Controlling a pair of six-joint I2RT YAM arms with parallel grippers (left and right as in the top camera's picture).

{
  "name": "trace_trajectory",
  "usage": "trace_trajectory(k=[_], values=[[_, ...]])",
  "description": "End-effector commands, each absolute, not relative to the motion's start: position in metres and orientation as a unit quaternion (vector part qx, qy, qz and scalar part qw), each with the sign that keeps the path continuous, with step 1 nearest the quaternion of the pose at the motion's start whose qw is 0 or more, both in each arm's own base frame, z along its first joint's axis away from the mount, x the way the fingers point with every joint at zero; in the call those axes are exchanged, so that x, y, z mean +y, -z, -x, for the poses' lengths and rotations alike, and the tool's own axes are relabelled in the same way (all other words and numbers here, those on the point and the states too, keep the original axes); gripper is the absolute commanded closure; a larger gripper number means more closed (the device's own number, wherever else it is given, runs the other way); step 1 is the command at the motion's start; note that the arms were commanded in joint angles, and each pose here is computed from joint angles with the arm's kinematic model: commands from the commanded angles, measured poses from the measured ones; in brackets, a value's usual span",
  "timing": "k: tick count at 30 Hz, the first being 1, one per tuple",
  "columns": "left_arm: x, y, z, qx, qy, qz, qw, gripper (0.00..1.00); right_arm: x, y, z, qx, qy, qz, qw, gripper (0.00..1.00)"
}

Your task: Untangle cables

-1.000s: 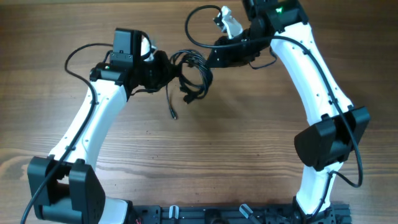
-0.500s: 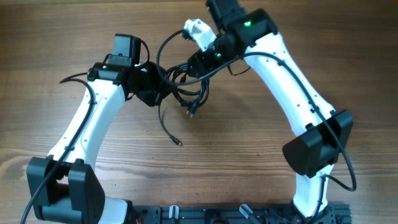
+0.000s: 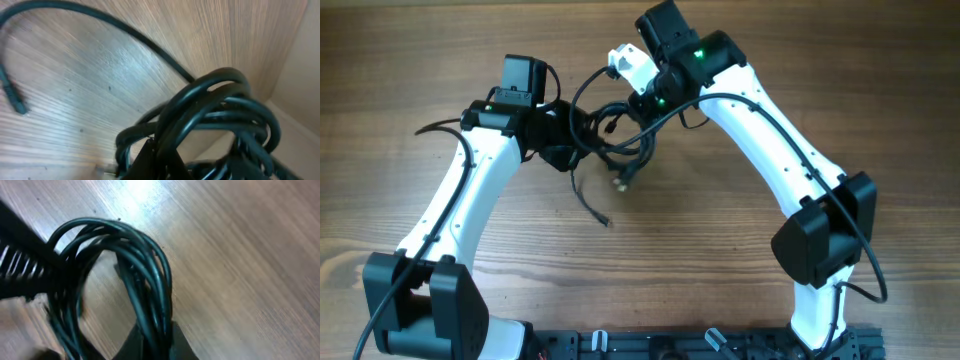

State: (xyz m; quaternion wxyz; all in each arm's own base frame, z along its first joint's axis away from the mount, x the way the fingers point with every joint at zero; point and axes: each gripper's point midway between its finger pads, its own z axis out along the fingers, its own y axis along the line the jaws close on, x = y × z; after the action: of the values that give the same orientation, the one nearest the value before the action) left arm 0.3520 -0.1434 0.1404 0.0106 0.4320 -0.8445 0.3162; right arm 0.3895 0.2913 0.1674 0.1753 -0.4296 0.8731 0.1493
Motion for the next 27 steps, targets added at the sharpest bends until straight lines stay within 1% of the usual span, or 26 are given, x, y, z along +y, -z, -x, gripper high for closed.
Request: trace_trajectory(k=[1, 2, 4, 5, 8, 9, 10, 12, 14, 17, 20, 21, 24, 27], values=[[-0.118, -0.134, -0.367, -0.848, -0.261, -0.458, -0.053, 0.96, 0.3, -0.186, -0.369, 0.867, -0.207, 0.424, 0.164, 0.96], [-0.111, -0.132, -0.37, -0.849, -0.245, -0.463, -0.07, 0.95, 0.301, -0.196, -0.358, 0.862, -0.228, 0.424, 0.157, 0.96], [-0.112, -0.138, -0.383, -0.876, -0.254, -0.393, -0.115, 0.73, 0.3, -0.224, -0.339, 0.846, -0.3, 0.415, 0.147, 0.96], [-0.112, -0.14, -0.386, -0.883, -0.255, -0.374, -0.125, 0.63, 0.297, -0.235, -0.335, 0.839, -0.333, 0.406, 0.143, 0.96], [-0.112, -0.14, -0.387, -0.886, -0.255, -0.364, -0.131, 0.46, 0.284, -0.257, -0.331, 0.817, -0.423, 0.372, 0.124, 0.96], [-0.112, -0.141, -0.388, -0.886, -0.256, -0.363, -0.132, 0.41, 0.28, -0.264, -0.328, 0.803, -0.448, 0.374, 0.124, 0.96], [-0.115, -0.143, -0.39, -0.886, -0.265, -0.358, -0.134, 0.39, 0.277, -0.264, -0.328, 0.804, -0.451, 0.368, 0.121, 0.96], [-0.13, -0.154, -0.396, -0.891, -0.304, -0.305, -0.145, 0.34, 0.273, -0.263, -0.326, 0.808, -0.452, 0.362, 0.112, 0.96], [-0.142, -0.165, -0.401, -0.892, -0.337, -0.257, -0.157, 0.29, 0.277, -0.272, -0.317, 0.788, -0.482, 0.368, 0.106, 0.96], [-0.15, -0.17, -0.399, -0.899, -0.352, -0.2, -0.166, 0.28, 0.276, -0.282, -0.318, 0.778, -0.512, 0.349, 0.103, 0.96], [-0.159, -0.175, -0.396, -0.9, -0.372, -0.156, -0.166, 0.25, 0.26, -0.302, -0.337, 0.765, -0.56, 0.297, 0.116, 0.96], [-0.161, -0.177, -0.395, -0.899, -0.379, -0.145, -0.166, 0.22, 0.252, -0.303, -0.346, 0.77, -0.561, 0.279, 0.123, 0.96], [-0.162, -0.187, -0.395, -0.889, -0.411, -0.107, -0.172, 0.02, 0.234, -0.304, -0.358, 0.777, -0.56, 0.254, 0.134, 0.96], [-0.161, -0.211, -0.398, -0.857, -0.477, -0.06, -0.186, 0.01, 0.233, -0.304, -0.359, 0.776, -0.561, 0.254, 0.134, 0.96]])
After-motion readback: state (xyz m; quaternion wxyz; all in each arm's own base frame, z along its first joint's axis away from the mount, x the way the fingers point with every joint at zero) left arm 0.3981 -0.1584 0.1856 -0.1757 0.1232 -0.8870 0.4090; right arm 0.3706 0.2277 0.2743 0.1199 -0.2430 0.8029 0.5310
